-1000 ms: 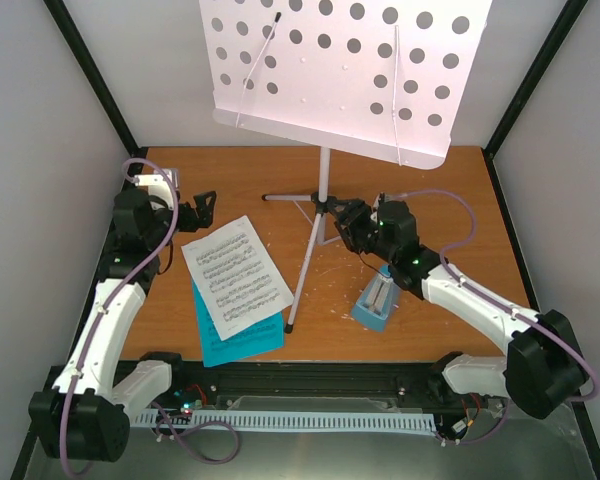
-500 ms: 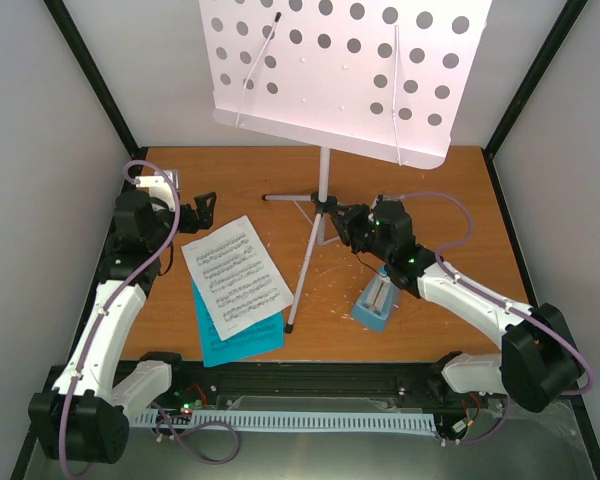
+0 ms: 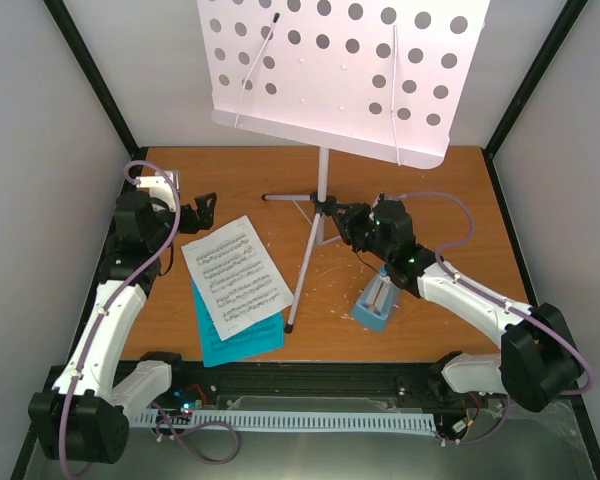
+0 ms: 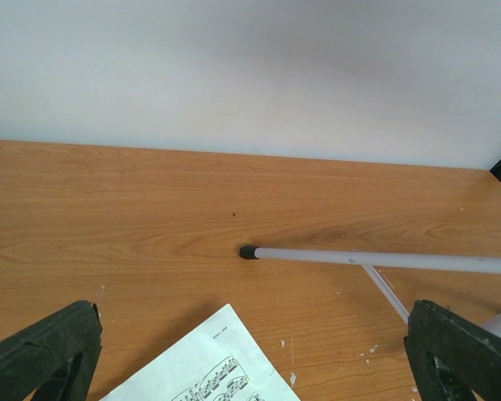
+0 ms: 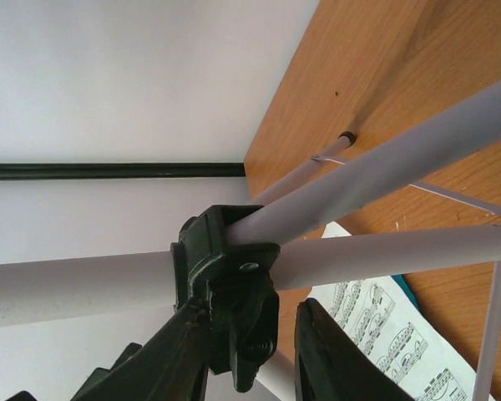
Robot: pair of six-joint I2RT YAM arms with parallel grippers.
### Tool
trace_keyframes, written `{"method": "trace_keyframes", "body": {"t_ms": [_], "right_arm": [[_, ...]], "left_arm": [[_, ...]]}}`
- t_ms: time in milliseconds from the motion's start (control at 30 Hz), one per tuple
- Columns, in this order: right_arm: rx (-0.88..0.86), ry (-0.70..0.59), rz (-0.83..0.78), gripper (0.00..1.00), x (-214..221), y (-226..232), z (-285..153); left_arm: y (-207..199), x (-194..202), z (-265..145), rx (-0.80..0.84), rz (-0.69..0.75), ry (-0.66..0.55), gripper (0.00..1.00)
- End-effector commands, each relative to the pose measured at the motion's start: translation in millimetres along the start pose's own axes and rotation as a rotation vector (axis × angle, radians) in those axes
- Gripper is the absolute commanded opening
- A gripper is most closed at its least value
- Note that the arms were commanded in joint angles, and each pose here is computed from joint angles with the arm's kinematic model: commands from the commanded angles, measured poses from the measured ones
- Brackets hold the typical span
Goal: Pack up the instrument practice props
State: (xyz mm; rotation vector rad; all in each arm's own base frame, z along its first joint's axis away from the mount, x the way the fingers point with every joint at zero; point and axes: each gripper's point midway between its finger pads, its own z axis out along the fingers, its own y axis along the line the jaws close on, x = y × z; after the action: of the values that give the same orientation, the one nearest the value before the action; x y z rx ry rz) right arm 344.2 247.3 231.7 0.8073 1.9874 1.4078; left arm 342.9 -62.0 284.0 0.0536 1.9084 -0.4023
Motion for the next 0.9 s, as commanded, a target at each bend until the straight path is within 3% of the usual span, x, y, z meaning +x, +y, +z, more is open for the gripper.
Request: {"method": "trace_keyframes", "body": {"t_ms": [0, 233, 433, 600, 867], "right_arm": [[-0.013, -0.020, -0.021, 0.27, -3.2, 3.4, 1.7], [-0.048, 0.000, -0.063, 0.13, 0.9, 8.4, 2.7], [-0.060, -0.022, -0.248, 0.07, 3.8, 9.9, -0.5], [-0.056, -0.066, -0.546, 0.04, 7.3, 3.8, -3.7], [-0.026, -0.047, -1.196, 0.04, 22.3, -8.7, -1.9]], "left_arm": [[-4.0, -8.8, -1.8, 0.008, 0.037, -0.033, 0.99], [-3.2, -7.1, -0.7, 0.006, 0.037, -0.027, 1.00], [-3.2, -7.1, -0.4, 0.006, 0.039, -0.027, 0.99], [-2.5, -6.4, 0.7, 0.004, 0.038, -0.024, 0.99], [-3.0, -5.3, 1.0, 0.008, 0.037, -0.022, 0.99]]}}
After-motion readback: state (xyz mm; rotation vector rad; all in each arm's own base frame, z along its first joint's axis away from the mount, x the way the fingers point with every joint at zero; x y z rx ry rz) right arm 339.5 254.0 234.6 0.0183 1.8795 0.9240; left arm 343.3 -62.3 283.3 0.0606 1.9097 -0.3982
